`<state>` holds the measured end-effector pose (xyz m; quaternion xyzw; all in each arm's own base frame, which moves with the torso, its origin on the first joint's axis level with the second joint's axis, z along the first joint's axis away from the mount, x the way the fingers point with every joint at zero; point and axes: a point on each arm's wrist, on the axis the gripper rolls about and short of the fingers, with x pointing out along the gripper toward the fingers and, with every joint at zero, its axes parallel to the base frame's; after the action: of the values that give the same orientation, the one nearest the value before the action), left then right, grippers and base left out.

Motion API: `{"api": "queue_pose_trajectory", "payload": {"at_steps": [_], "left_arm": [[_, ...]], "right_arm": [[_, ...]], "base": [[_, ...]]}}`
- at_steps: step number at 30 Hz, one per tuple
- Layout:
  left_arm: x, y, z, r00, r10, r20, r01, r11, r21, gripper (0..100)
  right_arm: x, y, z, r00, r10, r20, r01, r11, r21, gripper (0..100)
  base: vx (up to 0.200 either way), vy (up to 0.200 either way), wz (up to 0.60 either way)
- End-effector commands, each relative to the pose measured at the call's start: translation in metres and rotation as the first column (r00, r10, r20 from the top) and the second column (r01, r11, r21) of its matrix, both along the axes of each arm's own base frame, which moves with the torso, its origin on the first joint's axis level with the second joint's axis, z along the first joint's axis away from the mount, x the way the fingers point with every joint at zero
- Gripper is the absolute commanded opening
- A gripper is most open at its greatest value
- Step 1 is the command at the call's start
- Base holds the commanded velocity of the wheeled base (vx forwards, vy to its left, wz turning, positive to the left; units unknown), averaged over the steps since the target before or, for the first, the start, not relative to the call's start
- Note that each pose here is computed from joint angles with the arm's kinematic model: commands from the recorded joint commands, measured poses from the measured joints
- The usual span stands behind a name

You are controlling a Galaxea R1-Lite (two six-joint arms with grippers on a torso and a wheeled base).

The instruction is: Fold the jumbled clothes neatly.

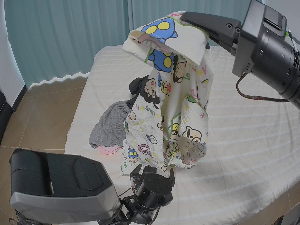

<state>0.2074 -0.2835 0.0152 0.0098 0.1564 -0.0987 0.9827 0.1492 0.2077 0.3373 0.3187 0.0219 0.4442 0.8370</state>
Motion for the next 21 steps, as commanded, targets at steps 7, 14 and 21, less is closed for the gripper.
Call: {"api": "queue_pose_trajectory", "payload": {"at_steps": [7,14,21], "left_arm": [[-0.014,-0.005,0.000,0.999,-0.043,0.006,0.043,0.999,0.015,100],[-0.007,0.000,-0.001,1.000,0.001,0.015,-0.002,0.999,0.044,100],[-0.004,0.011,-0.005,1.000,0.029,0.000,-0.029,0.997,0.071,100]], "right_arm": [[-0.011,0.008,0.003,0.998,0.062,-0.023,-0.061,0.998,0.031,0],[-0.014,0.012,0.004,0.996,0.083,-0.025,-0.082,0.996,0.034,0],[-0.014,0.008,0.005,0.997,0.075,-0.022,-0.074,0.997,0.038,0]], "base": [[0.000,0.000,0.00],[0.000,0.000,0.00],[0.000,0.000,0.00]]}}
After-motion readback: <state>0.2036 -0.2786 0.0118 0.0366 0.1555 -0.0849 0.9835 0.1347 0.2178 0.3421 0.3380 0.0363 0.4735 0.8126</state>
